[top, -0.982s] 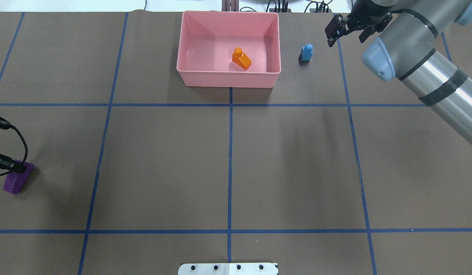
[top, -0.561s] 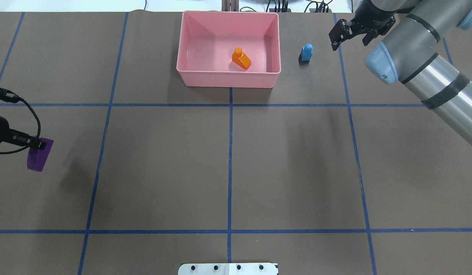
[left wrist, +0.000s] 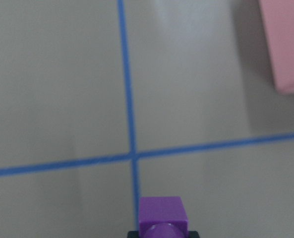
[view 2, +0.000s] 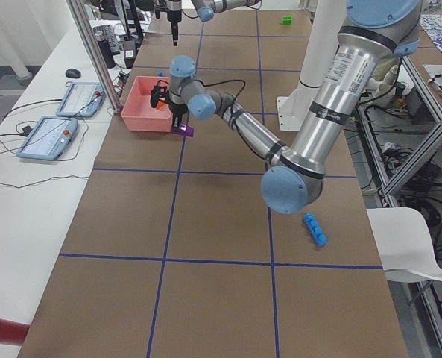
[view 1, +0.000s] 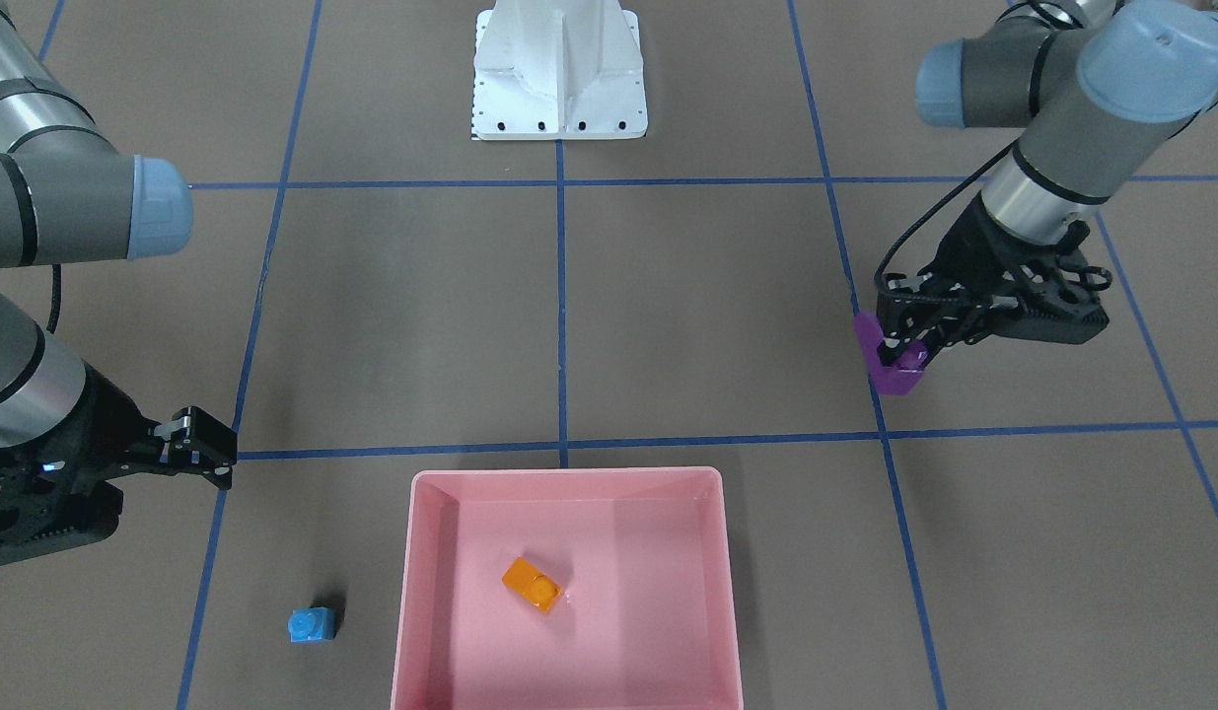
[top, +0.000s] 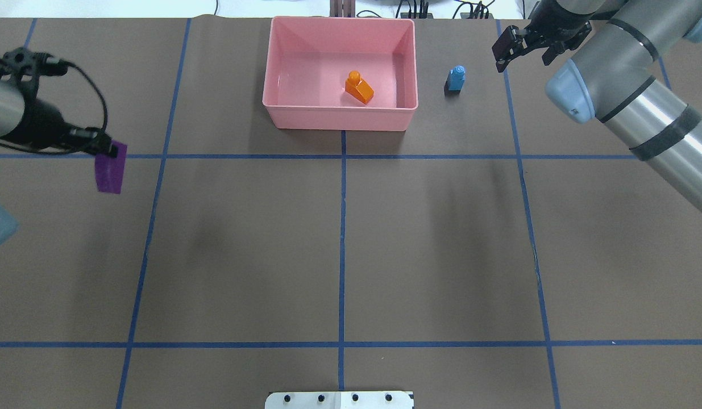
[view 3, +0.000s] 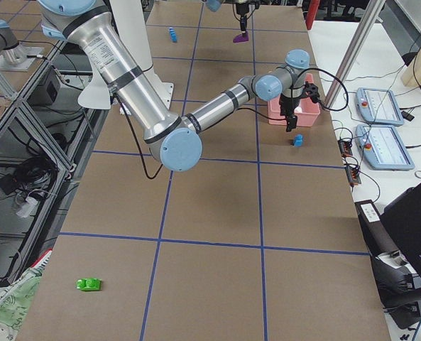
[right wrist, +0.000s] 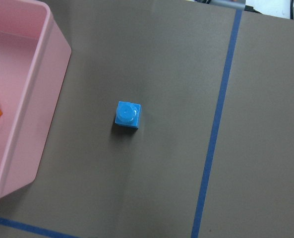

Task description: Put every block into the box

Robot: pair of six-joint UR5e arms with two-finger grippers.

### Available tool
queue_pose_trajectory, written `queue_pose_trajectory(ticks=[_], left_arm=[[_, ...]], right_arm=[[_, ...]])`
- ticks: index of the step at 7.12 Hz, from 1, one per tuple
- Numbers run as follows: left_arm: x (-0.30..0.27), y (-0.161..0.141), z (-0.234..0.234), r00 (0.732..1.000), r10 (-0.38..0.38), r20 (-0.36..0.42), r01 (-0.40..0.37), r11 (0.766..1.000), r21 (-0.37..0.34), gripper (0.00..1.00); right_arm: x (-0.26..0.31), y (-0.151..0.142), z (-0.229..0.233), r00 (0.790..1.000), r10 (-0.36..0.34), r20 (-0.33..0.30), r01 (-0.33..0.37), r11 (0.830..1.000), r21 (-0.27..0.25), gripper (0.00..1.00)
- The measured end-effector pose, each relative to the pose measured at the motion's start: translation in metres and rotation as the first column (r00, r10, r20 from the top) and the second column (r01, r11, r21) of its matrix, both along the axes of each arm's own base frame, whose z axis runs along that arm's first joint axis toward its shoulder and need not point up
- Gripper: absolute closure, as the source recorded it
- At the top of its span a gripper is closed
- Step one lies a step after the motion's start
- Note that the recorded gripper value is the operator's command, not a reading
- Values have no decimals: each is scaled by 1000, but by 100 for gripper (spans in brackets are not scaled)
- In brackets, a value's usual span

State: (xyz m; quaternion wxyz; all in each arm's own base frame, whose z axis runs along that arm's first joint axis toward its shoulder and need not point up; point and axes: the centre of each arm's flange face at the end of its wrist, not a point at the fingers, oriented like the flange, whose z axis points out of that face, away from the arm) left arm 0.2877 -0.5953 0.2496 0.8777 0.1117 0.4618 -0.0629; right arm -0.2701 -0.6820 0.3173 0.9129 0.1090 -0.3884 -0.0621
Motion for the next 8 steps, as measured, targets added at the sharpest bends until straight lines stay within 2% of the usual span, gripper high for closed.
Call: queue_pose_trajectory(ticks=[2, 3, 4, 5, 7, 8], left_arm=[[58, -82, -95, 997, -79, -10, 78, 992, -96, 100], [90, -113, -123, 993, -114, 13, 115, 984, -134, 88], [118, -132, -136, 988, -151, 22, 152, 976, -158, 8], [140, -140, -136, 985, -173, 17, 173, 970, -168, 0], [158, -133, -143, 986, -168, 7, 168, 975, -147, 0], [147, -125, -153, 990, -140, 10, 140, 984, -108, 0]], right_arm=[[-9, -22, 28, 1000, 8, 6, -8, 1000, 30, 8], [-15, -35, 38, 1000, 10, 5, -10, 999, 33, 4], [-21, -46, 47, 1000, 11, 2, -11, 1000, 29, 2], [-28, -55, 58, 1000, 13, 2, -13, 1000, 26, 2], [-37, -64, 76, 999, 29, 15, -29, 999, 18, 2], [-45, -67, 68, 998, 51, 27, -51, 999, 0, 2]])
